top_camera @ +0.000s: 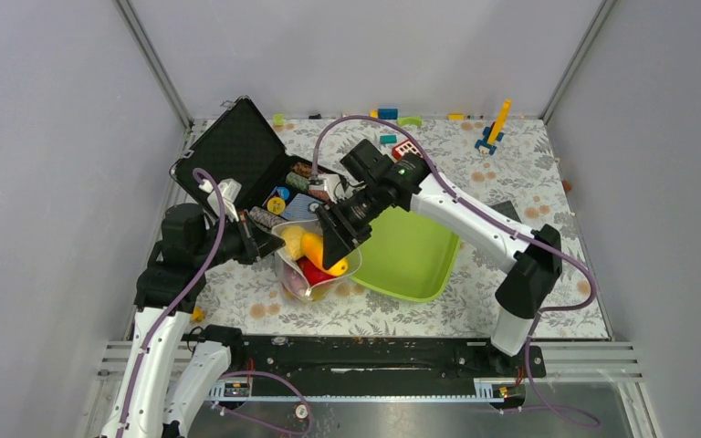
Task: Place the food in the zip-top bag and seal the zipper
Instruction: Place the fake fruit in the zipper food storage bag.
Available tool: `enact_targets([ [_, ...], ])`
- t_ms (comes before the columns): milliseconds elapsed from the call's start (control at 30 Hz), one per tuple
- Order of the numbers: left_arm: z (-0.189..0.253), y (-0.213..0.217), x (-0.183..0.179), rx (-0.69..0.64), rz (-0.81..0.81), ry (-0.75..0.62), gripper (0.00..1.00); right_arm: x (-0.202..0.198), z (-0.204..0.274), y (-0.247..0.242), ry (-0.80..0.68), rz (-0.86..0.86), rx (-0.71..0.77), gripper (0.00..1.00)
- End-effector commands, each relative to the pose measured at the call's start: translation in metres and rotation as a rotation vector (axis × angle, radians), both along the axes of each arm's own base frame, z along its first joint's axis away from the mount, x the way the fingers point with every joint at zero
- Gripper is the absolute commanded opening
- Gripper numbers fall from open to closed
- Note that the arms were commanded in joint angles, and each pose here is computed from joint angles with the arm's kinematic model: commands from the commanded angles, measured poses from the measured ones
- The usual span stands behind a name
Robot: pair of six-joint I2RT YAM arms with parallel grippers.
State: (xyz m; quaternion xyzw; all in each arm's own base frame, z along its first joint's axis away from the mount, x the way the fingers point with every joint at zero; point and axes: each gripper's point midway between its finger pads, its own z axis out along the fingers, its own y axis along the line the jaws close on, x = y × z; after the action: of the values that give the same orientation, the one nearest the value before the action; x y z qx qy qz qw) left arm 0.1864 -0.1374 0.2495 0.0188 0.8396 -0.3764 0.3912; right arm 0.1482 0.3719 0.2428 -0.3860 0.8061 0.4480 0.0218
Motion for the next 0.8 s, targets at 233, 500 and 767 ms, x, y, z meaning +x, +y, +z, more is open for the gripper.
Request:
enact_targets([
  [233, 0.017, -0.007, 0.002, -0.027, -0.062, -0.089, 0.01, 0.043, -0.014, 0.005, -0.068, -0.255, -0.198, 0.31],
  [500, 0.017, -0.009, 0.003, -0.036, -0.075, -0.08, 0.01, 0.085, -0.021, 0.017, -0.129, -0.589, -0.166, 0.47],
  [767, 0.015, -0.008, 0.005, -0.037, -0.067, -0.07, 0.01, 0.097, -0.022, 0.009, -0.295, -0.807, -0.154, 0.53],
])
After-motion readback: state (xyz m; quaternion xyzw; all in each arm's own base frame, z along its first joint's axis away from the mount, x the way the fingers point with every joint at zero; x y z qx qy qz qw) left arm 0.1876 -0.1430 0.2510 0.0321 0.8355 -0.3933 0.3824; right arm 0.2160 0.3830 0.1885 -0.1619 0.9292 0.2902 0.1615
